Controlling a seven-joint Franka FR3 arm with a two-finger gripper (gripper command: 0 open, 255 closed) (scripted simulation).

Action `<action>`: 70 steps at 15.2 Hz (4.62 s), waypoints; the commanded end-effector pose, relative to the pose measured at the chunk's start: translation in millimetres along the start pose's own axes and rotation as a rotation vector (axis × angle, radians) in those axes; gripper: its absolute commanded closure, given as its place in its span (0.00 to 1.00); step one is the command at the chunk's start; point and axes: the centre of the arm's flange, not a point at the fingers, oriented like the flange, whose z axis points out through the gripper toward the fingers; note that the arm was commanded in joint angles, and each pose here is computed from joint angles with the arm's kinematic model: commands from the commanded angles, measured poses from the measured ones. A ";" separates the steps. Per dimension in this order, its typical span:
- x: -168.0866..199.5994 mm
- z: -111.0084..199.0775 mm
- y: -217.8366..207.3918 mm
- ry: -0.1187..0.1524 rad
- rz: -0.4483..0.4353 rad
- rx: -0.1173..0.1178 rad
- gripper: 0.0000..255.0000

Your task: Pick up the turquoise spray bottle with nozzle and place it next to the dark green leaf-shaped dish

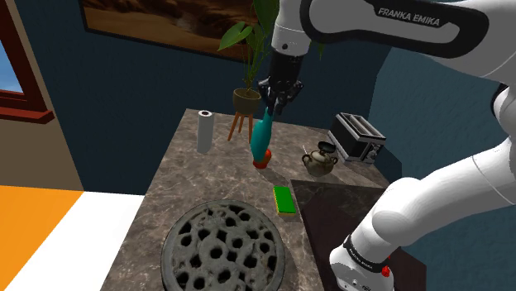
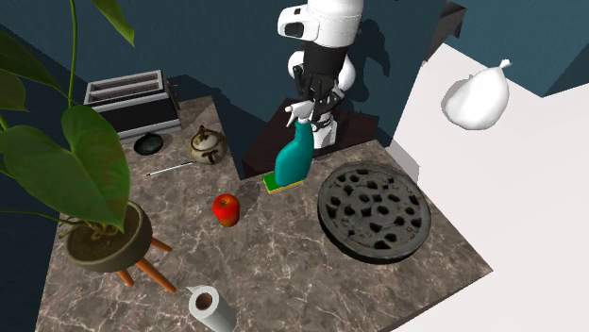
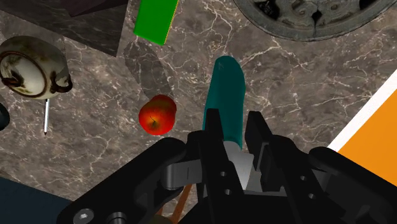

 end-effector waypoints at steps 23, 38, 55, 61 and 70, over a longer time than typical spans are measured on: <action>16.7 -97.0 60.5 0.000 0.000 0.000 1.00; 51.5 -77.1 254.4 0.000 0.000 0.000 1.00; 91.0 -54.5 474.1 0.000 0.000 0.000 1.00; 104.9 -46.5 551.6 0.000 0.000 0.000 1.00; 113.7 -19.7 607.1 0.000 0.000 0.000 1.00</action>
